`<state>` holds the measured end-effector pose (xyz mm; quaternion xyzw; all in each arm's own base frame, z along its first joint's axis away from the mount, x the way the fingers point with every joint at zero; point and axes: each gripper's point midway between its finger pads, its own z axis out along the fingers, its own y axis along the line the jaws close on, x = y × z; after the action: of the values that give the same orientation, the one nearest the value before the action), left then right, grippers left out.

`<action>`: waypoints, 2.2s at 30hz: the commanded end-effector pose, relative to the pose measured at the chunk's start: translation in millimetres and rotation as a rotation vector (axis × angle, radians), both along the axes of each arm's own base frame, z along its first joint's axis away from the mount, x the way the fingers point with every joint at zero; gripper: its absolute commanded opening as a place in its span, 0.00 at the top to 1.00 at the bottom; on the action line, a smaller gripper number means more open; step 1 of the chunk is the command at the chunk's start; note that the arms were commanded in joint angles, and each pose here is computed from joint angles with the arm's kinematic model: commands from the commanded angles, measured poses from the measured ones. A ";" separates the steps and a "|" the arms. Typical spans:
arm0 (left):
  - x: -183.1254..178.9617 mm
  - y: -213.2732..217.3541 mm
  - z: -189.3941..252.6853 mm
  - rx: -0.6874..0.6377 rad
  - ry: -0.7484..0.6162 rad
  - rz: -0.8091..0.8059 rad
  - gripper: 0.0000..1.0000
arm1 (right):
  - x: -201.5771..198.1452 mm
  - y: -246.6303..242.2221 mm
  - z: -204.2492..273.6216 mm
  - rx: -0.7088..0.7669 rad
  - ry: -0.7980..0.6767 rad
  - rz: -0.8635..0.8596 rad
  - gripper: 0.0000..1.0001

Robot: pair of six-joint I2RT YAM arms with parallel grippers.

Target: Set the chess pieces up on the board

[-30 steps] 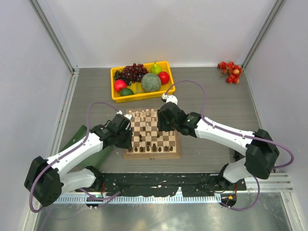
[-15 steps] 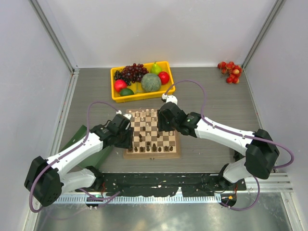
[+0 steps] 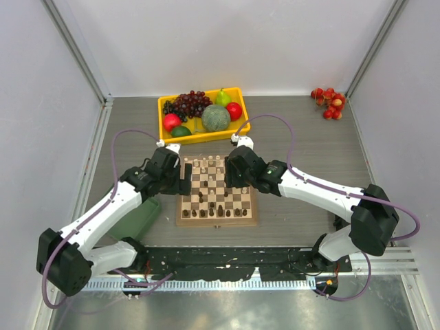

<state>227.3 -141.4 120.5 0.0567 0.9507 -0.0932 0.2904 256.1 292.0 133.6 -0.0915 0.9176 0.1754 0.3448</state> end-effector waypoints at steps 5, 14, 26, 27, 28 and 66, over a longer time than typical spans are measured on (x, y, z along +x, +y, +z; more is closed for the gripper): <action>28.7 -7.8 2.1 0.017 0.020 -0.026 0.19 | 7.6 4.9 13.9 0.043 -0.040 -0.013 0.51; 46.1 -23.1 -12.2 0.021 0.066 -0.050 0.34 | 8.1 4.8 14.8 0.043 -0.045 -0.016 0.51; 54.4 -25.3 -30.0 0.044 0.119 -0.065 0.54 | 10.0 5.1 15.4 0.038 -0.049 -0.016 0.51; 53.8 -25.2 -31.9 0.047 0.124 -0.068 0.55 | 11.0 4.2 14.8 0.036 -0.049 -0.018 0.51; 53.9 -25.3 -33.6 0.048 0.127 -0.068 0.56 | 10.9 4.7 16.0 0.038 -0.051 -0.018 0.51; 2.6 -17.6 -51.0 -0.024 0.216 -0.081 0.92 | 9.4 5.5 6.9 0.027 -0.028 -0.008 0.51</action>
<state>239.3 -158.1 64.3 0.0893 0.9748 -0.1011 0.1775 256.9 291.3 133.5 -0.0910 0.9177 0.1745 0.3451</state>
